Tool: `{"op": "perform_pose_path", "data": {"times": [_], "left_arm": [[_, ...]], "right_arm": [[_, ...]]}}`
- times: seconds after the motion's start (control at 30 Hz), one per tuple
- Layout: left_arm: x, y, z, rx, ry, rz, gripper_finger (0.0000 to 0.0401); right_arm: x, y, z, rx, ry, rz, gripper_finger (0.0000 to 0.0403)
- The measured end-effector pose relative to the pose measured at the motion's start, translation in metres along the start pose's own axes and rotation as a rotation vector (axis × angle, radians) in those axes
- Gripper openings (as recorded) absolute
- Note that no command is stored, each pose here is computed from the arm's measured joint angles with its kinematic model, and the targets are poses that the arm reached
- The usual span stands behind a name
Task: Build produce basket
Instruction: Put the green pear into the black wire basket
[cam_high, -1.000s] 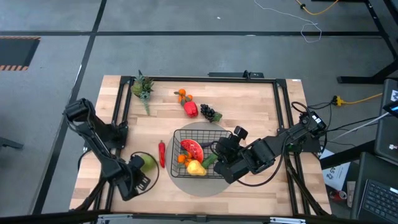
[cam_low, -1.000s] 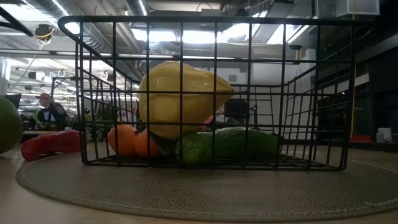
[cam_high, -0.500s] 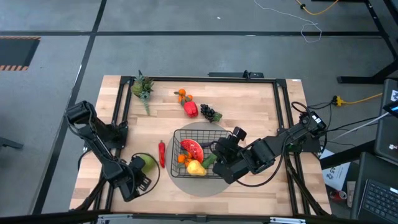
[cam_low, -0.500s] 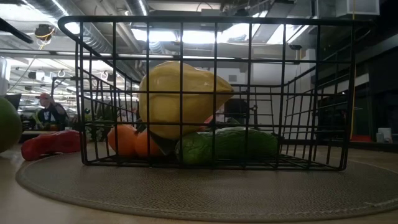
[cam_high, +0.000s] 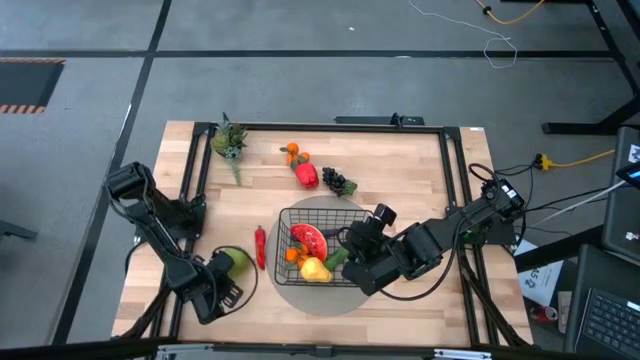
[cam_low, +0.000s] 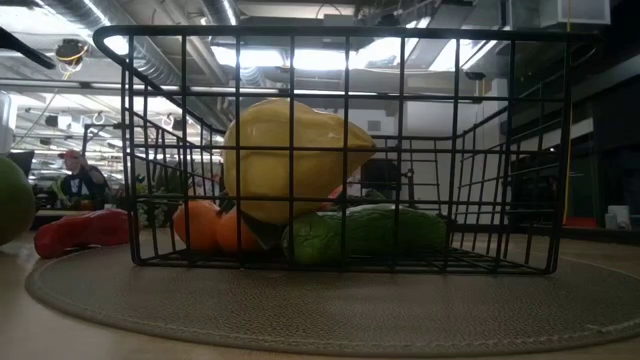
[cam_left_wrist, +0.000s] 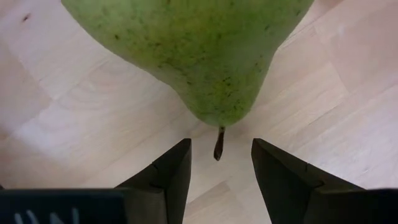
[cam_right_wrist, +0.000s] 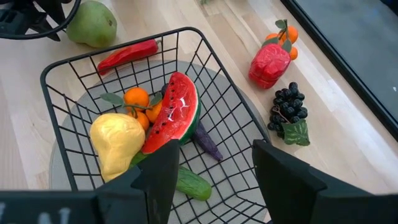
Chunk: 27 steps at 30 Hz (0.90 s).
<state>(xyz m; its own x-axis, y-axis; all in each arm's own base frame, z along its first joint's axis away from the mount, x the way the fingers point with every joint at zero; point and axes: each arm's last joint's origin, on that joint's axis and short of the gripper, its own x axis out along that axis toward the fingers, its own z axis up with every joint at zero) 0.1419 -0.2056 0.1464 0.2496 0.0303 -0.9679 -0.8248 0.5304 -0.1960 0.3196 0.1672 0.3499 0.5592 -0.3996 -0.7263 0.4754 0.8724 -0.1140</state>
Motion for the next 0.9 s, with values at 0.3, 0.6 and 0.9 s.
{"op": "perform_pose_path", "data": {"times": [0.3,0.6,0.9], "left_arm": [[0.0006,-0.0011,0.0023,-0.007,-0.002,0.001,0.0163],[0.001,-0.002,0.0045,-0.031,-0.003,0.002,0.0163],[0.0017,-0.0035,0.007,-0.051,-0.003,-0.001,0.0163]], "right_arm": [[0.0,0.0001,0.0001,0.002,-0.001,0.001,0.0204],[0.0,0.0001,0.0001,-0.021,-0.001,0.001,0.0204],[0.0,0.0001,0.0001,-0.027,-0.001,0.001,0.0204]]}}
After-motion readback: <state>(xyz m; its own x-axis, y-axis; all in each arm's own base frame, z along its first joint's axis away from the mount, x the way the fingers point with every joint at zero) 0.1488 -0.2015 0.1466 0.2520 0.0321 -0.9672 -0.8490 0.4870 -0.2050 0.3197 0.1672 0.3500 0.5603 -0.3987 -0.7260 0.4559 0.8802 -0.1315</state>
